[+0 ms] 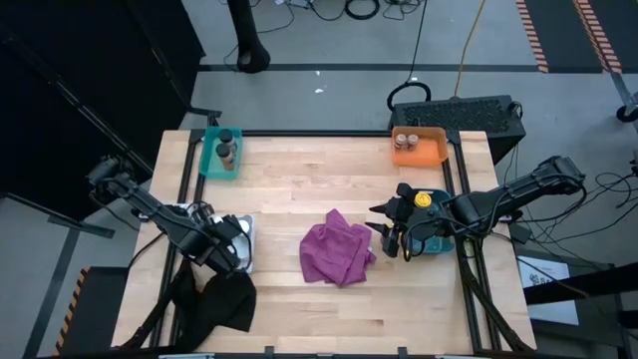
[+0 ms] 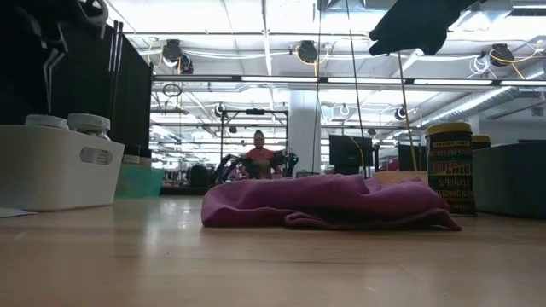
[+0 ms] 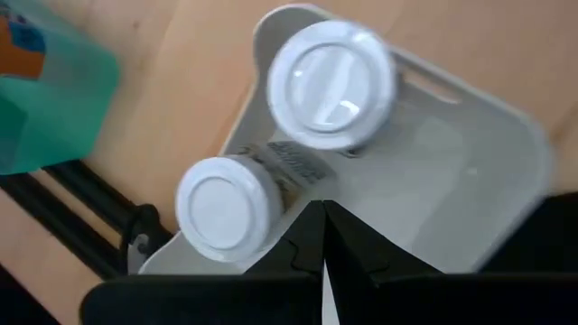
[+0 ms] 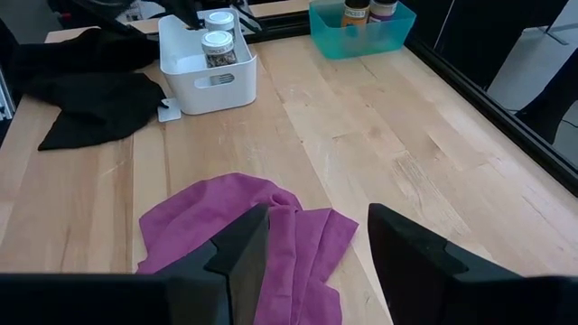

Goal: Sort spices by type
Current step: Adjust the white seasoning bottles

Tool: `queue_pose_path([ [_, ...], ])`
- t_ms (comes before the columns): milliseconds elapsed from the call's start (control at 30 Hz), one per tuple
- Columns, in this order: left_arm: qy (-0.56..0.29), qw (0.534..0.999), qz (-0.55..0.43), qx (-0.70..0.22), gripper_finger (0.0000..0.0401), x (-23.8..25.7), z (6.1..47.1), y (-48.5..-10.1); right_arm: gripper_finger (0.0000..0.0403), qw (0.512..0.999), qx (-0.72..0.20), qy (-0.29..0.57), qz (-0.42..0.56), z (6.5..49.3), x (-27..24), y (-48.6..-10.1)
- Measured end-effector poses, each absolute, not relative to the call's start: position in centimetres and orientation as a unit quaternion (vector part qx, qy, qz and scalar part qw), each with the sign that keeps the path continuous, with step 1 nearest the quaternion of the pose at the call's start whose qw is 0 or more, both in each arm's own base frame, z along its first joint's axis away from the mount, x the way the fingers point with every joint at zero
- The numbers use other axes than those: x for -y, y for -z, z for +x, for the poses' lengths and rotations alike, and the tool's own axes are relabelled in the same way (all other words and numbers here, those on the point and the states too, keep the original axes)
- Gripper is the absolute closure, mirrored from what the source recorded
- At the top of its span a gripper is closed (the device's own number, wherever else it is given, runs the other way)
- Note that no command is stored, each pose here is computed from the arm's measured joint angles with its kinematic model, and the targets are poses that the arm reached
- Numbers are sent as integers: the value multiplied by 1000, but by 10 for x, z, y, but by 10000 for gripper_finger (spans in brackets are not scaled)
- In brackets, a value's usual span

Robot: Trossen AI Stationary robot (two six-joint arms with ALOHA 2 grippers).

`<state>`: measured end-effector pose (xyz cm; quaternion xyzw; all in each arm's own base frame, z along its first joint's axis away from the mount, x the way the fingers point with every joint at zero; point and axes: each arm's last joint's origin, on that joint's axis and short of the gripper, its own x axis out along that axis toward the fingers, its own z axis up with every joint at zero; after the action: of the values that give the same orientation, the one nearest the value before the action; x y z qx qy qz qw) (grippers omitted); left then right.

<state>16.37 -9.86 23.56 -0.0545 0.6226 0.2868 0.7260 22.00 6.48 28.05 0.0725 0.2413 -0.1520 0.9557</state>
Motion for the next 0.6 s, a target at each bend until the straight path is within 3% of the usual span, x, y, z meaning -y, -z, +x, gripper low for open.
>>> queue_pose_path([
  [333, -163, 802, -57, -571, 391, 114, 188, -242, 232, 956, -241, 152, 72, 220, -65, -280],
  [600, -222, 784, -58, -577, 391, 95, 189, -229, 232, 956, -241, 152, 72, 220, -65, -280],
])
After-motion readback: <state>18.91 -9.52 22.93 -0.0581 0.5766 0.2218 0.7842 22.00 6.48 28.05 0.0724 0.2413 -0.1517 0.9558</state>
